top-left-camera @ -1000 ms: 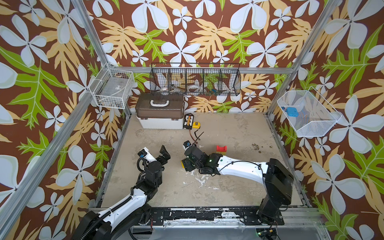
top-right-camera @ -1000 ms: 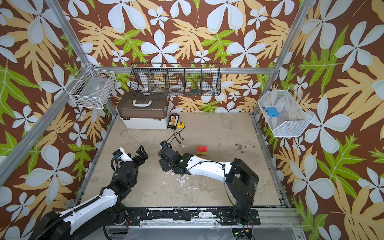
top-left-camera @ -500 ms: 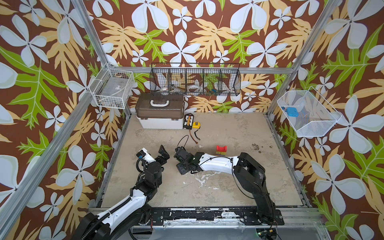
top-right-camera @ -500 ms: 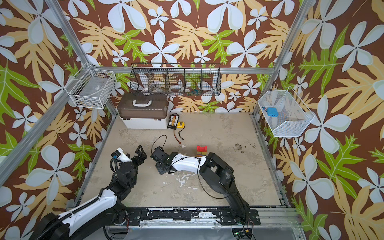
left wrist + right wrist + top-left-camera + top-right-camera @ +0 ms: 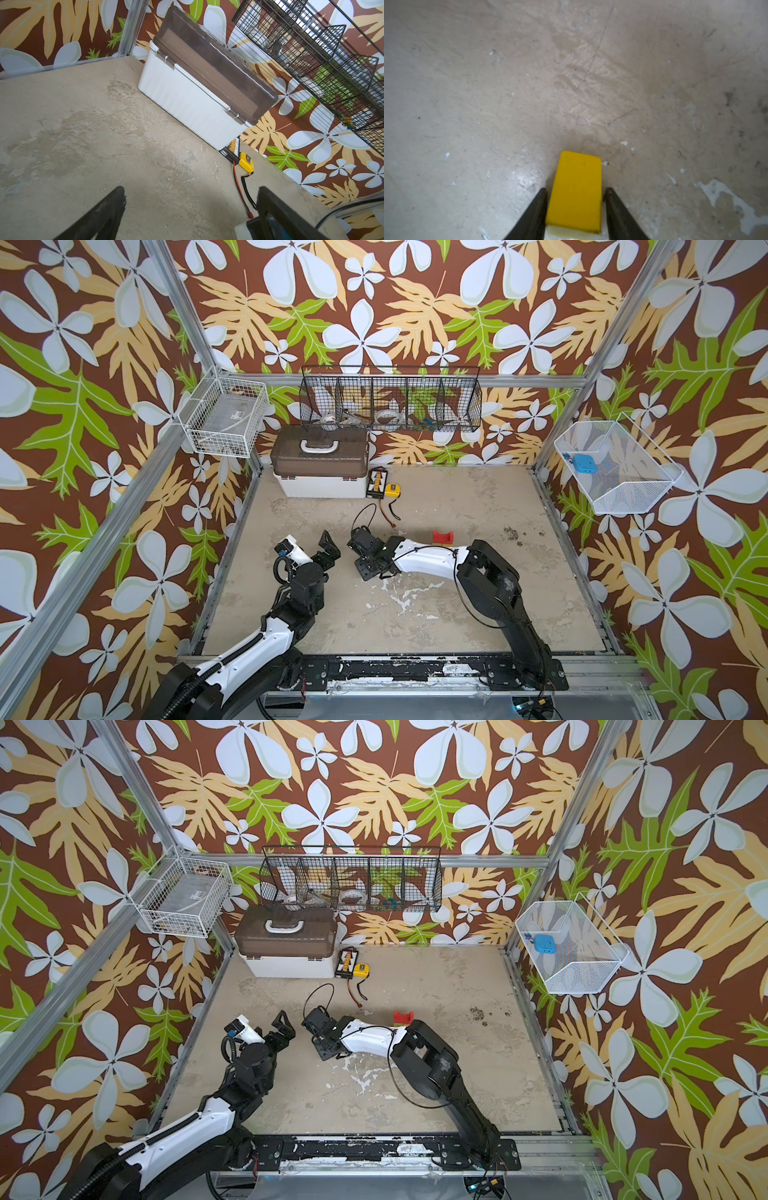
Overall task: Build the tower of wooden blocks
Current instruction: 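Lower the right gripper onto the yellow rectangular block and close it, then lift the yellow block with the right gripper and carry it over the tower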
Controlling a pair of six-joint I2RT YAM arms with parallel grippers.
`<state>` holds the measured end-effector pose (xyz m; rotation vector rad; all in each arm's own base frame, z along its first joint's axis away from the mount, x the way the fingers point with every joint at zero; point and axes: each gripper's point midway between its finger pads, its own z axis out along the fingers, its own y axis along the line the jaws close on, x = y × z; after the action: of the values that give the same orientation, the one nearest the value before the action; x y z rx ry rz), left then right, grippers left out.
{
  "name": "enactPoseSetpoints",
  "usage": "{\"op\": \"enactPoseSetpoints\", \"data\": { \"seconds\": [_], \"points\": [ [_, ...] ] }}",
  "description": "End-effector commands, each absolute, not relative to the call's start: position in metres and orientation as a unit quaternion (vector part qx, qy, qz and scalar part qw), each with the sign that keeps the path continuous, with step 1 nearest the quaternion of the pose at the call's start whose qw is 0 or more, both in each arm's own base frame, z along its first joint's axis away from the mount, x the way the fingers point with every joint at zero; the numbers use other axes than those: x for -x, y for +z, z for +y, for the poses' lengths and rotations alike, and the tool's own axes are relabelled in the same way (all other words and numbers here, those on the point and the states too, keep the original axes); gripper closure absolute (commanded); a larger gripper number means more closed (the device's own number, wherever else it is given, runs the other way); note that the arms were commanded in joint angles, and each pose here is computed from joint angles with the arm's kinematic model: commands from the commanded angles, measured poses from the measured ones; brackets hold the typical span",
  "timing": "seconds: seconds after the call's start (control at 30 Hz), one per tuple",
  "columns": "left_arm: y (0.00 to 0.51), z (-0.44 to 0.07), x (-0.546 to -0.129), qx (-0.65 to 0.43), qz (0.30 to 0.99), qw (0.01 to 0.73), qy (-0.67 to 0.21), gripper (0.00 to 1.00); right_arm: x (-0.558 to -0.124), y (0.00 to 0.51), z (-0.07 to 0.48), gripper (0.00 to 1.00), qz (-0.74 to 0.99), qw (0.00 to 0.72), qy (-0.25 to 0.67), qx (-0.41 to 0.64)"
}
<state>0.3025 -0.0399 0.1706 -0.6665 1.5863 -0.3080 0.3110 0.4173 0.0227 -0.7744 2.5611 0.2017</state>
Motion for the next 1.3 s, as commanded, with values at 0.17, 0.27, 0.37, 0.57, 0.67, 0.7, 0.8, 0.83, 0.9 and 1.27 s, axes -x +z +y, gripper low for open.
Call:
{"op": "enactPoseSetpoints", "data": {
  "seconds": [0.17,0.27,0.37,0.57,0.67,0.7,0.8,0.83,0.9,1.27],
  "points": [
    [0.174,-0.043,-0.305,0.291,0.695,0.641,-0.144,0.0,-0.31,0.018,0.414,0.7,0.93,0.216,0.059,0.29],
    [0.174,-0.044,-0.305,0.289,0.697,0.641,-0.144,0.0,-0.31,0.022,0.413,0.75,0.93,0.219,0.059,0.29],
    [0.174,-0.044,-0.305,0.29,0.695,0.642,-0.147,0.0,-0.311,0.033,0.412,0.78,0.926,0.232,0.064,0.289],
    [0.172,-0.049,-0.309,0.281,0.702,0.637,-0.151,0.0,-0.313,0.088,0.403,0.95,0.913,0.281,0.077,0.285],
    [0.171,-0.05,-0.309,0.28,0.702,0.637,-0.151,0.0,-0.316,0.152,0.386,1.0,0.892,0.35,0.083,0.275],
    [0.17,-0.05,-0.309,0.281,0.702,0.637,-0.151,0.0,-0.318,0.171,0.376,1.0,0.885,0.375,0.074,0.267],
    [0.17,-0.051,-0.31,0.279,0.703,0.636,-0.153,0.0,-0.322,0.241,0.338,1.0,0.849,0.469,0.044,0.238],
    [0.169,-0.052,-0.31,0.278,0.704,0.636,-0.153,0.0,-0.321,0.265,0.324,1.0,0.835,0.5,0.04,0.227],
    [0.169,-0.052,-0.311,0.276,0.705,0.635,-0.154,0.0,-0.317,0.302,0.304,1.0,0.813,0.54,0.042,0.215],
    [0.171,-0.058,-0.311,0.26,0.711,0.633,-0.161,0.0,-0.278,0.312,0.283,1.0,0.706,0.489,0.062,0.508]
  ]
}}
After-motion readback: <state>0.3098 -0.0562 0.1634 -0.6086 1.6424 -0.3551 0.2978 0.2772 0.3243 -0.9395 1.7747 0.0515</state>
